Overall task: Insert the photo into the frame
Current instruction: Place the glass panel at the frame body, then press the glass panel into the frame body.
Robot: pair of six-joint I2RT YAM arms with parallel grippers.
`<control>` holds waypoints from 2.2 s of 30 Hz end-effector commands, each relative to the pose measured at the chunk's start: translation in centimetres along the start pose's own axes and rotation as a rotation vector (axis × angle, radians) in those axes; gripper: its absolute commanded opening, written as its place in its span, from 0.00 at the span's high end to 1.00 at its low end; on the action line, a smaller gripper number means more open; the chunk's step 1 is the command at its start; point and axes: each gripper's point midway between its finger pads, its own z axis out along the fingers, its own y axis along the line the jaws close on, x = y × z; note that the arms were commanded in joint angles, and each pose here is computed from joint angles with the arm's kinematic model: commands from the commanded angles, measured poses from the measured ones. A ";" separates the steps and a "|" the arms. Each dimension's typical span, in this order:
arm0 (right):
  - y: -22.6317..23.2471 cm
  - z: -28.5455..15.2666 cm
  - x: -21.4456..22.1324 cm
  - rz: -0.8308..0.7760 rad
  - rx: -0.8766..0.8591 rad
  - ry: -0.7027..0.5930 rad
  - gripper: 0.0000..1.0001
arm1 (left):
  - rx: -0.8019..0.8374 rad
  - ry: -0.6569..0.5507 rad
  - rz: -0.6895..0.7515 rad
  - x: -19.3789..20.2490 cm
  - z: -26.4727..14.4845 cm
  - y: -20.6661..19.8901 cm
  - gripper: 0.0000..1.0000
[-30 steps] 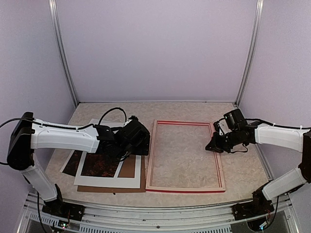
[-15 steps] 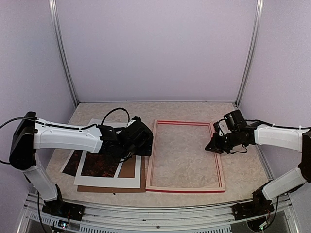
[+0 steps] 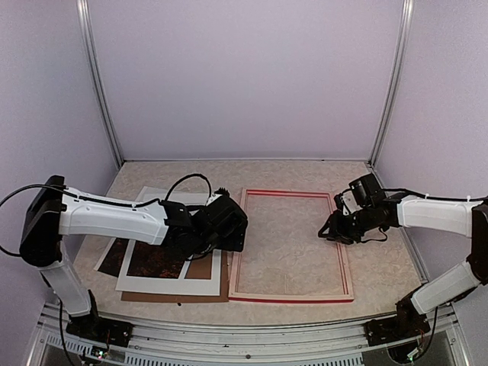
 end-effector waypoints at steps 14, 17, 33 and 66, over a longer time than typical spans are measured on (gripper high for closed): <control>-0.9 0.6 -0.4 -0.042 0.083 0.009 0.28 | 0.268 0.033 0.058 1.4 -0.7 -8.8 0.02; -1.3 0.6 -0.3 -0.046 0.101 0.013 0.25 | 0.330 0.048 0.066 1.9 -0.7 -10.6 0.03; -1.8 0.8 -0.1 -0.060 0.127 0.027 0.20 | 0.541 0.119 0.158 4.4 0.5 -16.7 0.07; -4.0 0.7 -0.1 -0.080 0.256 0.044 0.20 | 0.392 0.198 0.144 9.3 5.0 -13.5 0.08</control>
